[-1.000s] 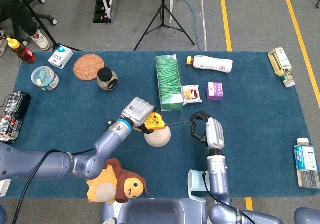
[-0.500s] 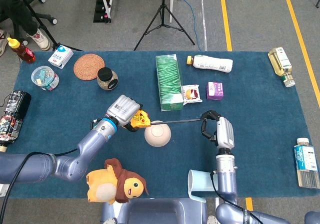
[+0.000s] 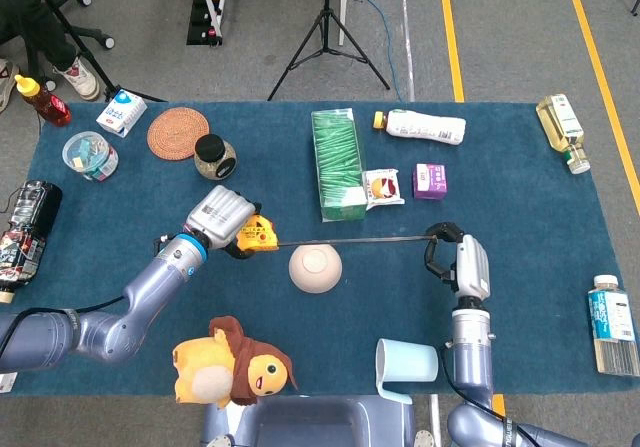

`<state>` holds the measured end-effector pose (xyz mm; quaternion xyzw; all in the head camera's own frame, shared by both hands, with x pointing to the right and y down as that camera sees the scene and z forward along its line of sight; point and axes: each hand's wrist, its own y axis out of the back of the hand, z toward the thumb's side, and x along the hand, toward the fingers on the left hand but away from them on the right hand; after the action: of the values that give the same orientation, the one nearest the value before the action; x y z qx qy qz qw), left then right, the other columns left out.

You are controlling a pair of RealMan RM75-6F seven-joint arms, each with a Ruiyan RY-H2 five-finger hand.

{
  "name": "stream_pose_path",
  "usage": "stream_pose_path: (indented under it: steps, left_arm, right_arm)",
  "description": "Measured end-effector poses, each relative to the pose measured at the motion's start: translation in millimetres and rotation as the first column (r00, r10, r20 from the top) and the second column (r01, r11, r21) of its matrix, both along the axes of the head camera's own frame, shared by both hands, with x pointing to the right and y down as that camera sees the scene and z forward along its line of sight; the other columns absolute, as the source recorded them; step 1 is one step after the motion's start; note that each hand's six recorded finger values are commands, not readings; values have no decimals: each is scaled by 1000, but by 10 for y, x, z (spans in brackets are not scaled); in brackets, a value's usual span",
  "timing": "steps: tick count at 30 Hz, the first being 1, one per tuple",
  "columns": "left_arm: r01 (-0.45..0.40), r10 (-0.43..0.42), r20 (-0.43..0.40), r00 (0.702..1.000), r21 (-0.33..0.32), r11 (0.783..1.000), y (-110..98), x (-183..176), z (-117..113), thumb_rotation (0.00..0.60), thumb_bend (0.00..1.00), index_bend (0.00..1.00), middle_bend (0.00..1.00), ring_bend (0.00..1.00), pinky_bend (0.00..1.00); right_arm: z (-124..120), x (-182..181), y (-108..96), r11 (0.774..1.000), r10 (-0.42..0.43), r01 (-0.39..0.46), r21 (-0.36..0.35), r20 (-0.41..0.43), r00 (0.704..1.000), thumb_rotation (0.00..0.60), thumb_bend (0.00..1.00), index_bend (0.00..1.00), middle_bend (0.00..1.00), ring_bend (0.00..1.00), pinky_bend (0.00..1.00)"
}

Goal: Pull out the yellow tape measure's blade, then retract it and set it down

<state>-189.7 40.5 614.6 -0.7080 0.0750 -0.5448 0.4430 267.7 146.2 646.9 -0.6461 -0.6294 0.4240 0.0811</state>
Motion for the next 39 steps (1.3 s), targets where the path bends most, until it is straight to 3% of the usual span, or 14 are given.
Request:
stream_pose_path:
  steps: [12, 24, 39]
  left_arm:
    - [-3, 4, 44, 999, -15, 1000, 37, -204, 77, 432, 269, 588, 447, 369, 492]
    - [18, -19, 69, 997, 18, 1000, -100, -416, -22, 426, 269, 588, 447, 369, 493]
    - [10, -11, 48, 999, 18, 1000, -114, -351, -90, 432, 269, 588, 447, 369, 492]
  right_arm:
    - [-11, 315, 4, 998, 67, -67, -1, -16, 998, 600, 692, 675, 410, 393, 314]
    - [6, 542, 16, 994, 109, -110, -10, -24, 994, 600, 694, 676, 410, 397, 315]
    - [-8, 600, 29, 993, 118, -118, -6, -25, 993, 600, 704, 676, 411, 402, 317]
